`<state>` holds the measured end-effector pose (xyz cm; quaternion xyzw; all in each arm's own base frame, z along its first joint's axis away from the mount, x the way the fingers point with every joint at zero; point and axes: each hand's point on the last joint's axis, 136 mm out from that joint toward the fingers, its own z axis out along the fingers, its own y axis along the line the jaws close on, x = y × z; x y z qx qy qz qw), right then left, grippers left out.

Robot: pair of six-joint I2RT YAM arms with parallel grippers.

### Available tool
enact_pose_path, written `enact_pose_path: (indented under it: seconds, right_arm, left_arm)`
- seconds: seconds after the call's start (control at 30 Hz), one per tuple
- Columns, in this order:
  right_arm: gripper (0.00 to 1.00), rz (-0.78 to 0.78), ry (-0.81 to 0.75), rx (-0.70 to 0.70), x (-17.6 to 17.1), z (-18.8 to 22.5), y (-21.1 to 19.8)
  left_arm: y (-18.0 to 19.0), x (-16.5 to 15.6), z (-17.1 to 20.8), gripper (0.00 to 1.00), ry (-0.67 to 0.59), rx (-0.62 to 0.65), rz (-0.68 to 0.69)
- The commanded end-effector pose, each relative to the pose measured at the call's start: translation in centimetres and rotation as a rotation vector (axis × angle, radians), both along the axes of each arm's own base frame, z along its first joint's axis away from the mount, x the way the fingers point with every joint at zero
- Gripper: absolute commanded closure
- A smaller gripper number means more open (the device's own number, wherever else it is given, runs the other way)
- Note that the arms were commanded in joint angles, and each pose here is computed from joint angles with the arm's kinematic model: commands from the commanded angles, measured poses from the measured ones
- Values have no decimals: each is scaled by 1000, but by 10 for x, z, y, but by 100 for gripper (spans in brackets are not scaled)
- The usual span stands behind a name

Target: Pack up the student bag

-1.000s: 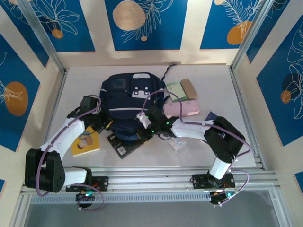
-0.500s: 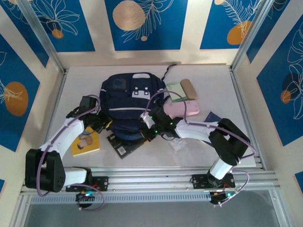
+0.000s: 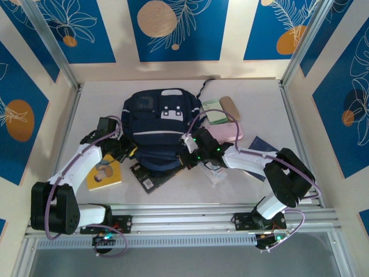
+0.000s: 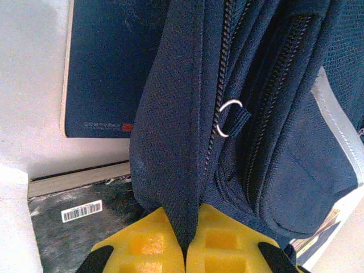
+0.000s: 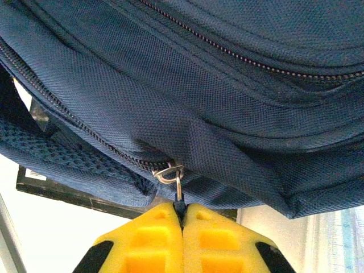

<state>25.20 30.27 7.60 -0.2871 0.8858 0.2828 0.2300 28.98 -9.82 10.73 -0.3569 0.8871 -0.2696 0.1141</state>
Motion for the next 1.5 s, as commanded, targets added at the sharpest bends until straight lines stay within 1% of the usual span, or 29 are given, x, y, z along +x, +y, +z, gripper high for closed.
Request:
enact_pose_path:
  seconds: [0.0, 0.1, 0.2, 0.23, 0.27, 0.33, 0.43, 0.47, 0.53, 0.6, 0.67, 0.73, 0.83, 1.03, 1.17, 1.27, 1.47]
  right_arm:
    - [100, -88, 87, -99, 2, -16, -25]
    - [100, -94, 75, -75, 9, 1, -19]
    - [100, -43, 68, -18, 5, 31, 2]
    - [100, -20, 52, -8, 3, 43, 13]
    - [100, 3, 40, -2, -1, 53, 23]
    - [100, 9, 34, 16, -2, 73, 40]
    - [100, 32, 37, 51, -4, 90, 65]
    - [100, 43, 38, 67, -5, 92, 72]
    - [100, 67, 49, 84, -10, 92, 90]
    - [100, 82, 55, 80, -15, 87, 102]
    - [100, 95, 62, 78, -20, 80, 113]
    - [100, 110, 68, 76, -26, 73, 120]
    - [100, 124, 73, 67, -33, 64, 125]
    - [100, 124, 72, 56, -38, 52, 127]
    - [100, 118, 68, 51, -37, 48, 126]
    - [100, 121, 76, 47, -38, 43, 127]
    - [100, 134, 82, 35, -43, 34, 129]
  left_arm:
    - [14, 18, 32, 100, -112, 26, 37]
    - [14, 20, 41, 100, -126, 38, 17]
    - [20, 20, 52, 99, -117, 62, 20]
    - [22, 21, 61, 87, -127, 72, 21]
    - [23, 22, 72, 73, -148, 85, 16]
    - [31, 19, 91, 55, -171, 124, 30]
    - [41, 7, 113, 42, -193, 166, 63]
    - [42, 3, 118, 40, -196, 167, 76]
    - [43, -10, 117, 38, -162, 148, 104]
    - [37, -21, 107, 37, -112, 102, 103]
    - [25, -36, 87, 37, -25, 23, 108]
    - [14, -46, 67, 37, 36, -57, 120]
    - [5, -52, 47, 37, 77, -111, 137]
    - [-12, -49, 28, 41, 114, -149, 120]
    - [-21, -53, 14, 41, 157, -123, 111]
    - [-26, -52, 3, 41, 183, -134, 119]
    - [-28, -35, -5, 46, 179, -125, 130]
